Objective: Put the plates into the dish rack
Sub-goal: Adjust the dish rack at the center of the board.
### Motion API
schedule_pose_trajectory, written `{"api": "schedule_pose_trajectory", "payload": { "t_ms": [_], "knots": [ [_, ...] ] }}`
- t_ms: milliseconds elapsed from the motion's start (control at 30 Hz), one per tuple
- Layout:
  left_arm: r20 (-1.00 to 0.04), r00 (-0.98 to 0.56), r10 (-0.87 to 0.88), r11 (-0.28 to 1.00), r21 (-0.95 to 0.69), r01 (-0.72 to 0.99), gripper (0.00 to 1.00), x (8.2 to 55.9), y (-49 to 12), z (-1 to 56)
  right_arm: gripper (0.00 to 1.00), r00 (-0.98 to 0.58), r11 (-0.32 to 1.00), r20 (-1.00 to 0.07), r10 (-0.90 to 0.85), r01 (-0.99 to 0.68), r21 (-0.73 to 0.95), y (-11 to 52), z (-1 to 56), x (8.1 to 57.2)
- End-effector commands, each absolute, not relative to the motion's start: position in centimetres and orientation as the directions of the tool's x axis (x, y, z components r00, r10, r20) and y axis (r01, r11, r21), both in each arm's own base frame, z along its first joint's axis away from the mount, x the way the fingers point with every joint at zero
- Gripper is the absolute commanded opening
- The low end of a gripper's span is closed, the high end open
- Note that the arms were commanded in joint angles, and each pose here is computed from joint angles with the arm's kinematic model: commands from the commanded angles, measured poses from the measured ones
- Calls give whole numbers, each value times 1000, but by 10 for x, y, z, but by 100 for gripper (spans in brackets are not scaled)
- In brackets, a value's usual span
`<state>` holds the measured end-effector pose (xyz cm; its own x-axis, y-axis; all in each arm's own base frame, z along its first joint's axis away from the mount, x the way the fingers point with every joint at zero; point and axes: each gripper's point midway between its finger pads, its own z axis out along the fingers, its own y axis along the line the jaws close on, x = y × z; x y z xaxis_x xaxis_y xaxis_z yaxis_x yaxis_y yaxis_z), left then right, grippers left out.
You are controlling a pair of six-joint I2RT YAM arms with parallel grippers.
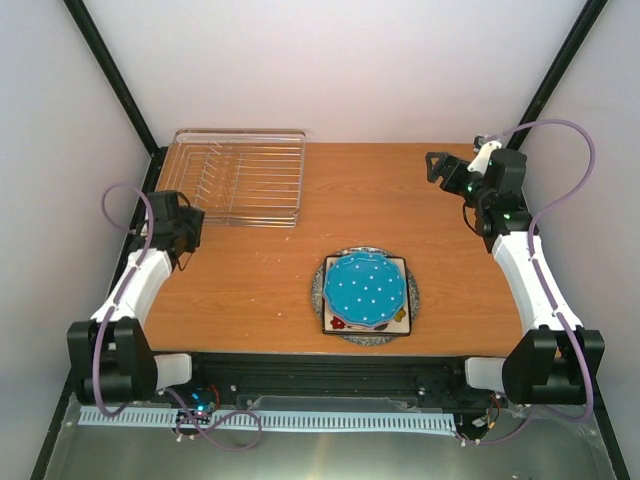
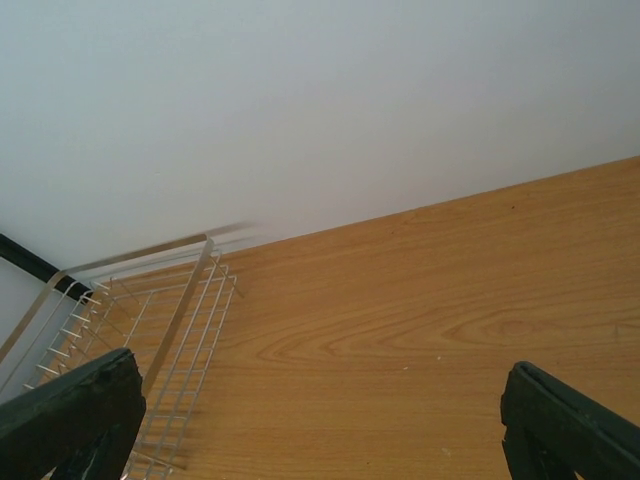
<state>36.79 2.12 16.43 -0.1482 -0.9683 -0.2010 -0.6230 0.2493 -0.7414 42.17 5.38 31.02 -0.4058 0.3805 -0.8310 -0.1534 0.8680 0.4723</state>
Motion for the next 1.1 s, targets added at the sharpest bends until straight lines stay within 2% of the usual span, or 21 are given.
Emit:
{"api": "schedule_pose_trajectory", "payload": {
  "t_ms": [0, 100, 167, 267, 333, 467, 533, 700, 967, 1067],
  "knots": [
    [-154, -172, -973, 228, -758, -611, 43, 393, 14, 173, 97, -420, 871, -827, 374, -147, 469, 55, 308, 424],
    [-173, -191, -966, 257, -696, -670, 46, 400, 18, 174, 94, -481, 849, -806, 346, -204, 487, 70, 303, 434],
    [-219, -166, -961, 272, -661, -699, 56, 401, 33, 183, 91, -578, 817, -761, 296, -260, 515, 94, 292, 445],
    [-265, -128, -956, 277, -662, -697, 64, 403, 57, 199, 89, -713, 791, -682, 165, -317, 524, 142, 268, 452],
    [-292, -108, -950, 280, -649, -707, 66, 401, 77, 205, 90, -738, 760, -665, 117, -365, 539, 176, 267, 453],
    [-318, -116, -941, 291, -585, -757, 71, 392, 105, 196, 84, -806, 682, -590, 40, -410, 606, 240, 258, 450],
    [-321, -137, -937, 305, -560, -771, 72, 388, 107, 187, 81, -834, 630, -551, -15, -436, 643, 277, 252, 444],
    [-340, -177, -924, 350, -558, -753, 72, 389, 105, 175, 79, -826, 572, -561, -66, -492, 657, 339, 244, 444],
    [-378, -240, -894, 416, -501, -759, 72, 401, 111, 166, 64, -830, 645, -554, -67, -460, 611, 385, 202, 468],
    [-382, -237, -893, 417, -504, -757, 72, 404, 113, 168, 62, -841, 674, -540, -47, -425, 604, 388, 186, 483]
  ]
}}
